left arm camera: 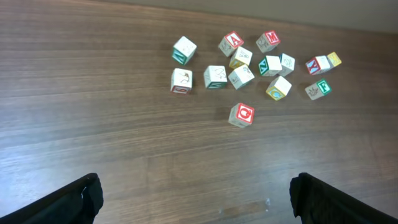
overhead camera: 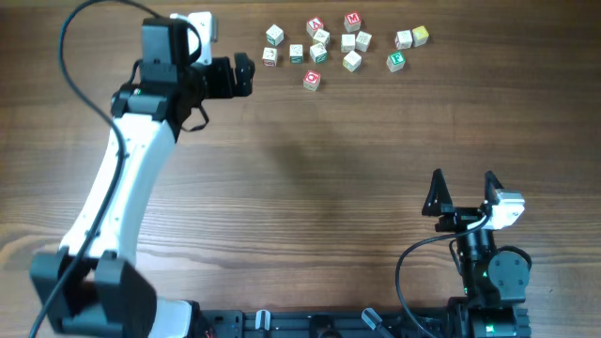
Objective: Form a horizontal line
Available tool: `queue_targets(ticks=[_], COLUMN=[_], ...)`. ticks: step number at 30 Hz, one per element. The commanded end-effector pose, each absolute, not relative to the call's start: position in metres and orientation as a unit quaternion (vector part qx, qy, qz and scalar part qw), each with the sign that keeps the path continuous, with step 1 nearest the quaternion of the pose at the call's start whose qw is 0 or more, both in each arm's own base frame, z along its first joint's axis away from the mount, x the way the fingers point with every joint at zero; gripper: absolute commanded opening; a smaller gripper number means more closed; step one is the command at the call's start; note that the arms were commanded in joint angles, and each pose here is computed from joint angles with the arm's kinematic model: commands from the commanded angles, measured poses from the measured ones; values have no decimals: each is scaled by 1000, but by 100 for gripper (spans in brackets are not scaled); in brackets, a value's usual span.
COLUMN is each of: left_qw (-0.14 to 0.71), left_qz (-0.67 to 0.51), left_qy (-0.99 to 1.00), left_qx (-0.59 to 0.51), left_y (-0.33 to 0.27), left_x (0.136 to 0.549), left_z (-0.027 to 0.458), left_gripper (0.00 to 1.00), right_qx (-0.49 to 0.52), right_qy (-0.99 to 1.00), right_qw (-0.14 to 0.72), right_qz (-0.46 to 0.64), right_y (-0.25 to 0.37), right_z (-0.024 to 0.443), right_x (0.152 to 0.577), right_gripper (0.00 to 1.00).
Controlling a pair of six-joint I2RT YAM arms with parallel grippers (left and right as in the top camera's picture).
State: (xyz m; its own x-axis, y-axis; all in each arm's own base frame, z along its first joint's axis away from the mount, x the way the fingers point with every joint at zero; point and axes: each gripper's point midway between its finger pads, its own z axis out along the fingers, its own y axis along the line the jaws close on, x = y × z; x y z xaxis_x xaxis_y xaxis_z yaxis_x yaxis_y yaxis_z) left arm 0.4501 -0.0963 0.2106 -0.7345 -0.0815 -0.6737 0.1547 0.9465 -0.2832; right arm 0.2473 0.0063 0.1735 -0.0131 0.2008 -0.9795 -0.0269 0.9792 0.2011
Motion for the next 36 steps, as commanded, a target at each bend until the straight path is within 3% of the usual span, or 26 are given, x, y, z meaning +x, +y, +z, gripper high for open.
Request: queue_targets(ticks=[1,15,27,36], left_qw=[367,355,329,336], left_qz=[-174,-204,-214,-217], left_qy=[912,910,920,917], left_qx=[49,67,9,4], left_y=[-131,-210,-228,-231], left_x=[476,562,585,596], left_z=[214,154,68,36], left_gripper=[100,94,86,78], right_qx=[54,54,54,54], right_qy=[706,706,706,706], right_qw=[702,702,702,702], right_qz=[78,78,78,78], right_y=[7,7,7,7], right_z=[174,174,174,174], right_x=[247,247,247,247], right_gripper=[100,100,100,100])
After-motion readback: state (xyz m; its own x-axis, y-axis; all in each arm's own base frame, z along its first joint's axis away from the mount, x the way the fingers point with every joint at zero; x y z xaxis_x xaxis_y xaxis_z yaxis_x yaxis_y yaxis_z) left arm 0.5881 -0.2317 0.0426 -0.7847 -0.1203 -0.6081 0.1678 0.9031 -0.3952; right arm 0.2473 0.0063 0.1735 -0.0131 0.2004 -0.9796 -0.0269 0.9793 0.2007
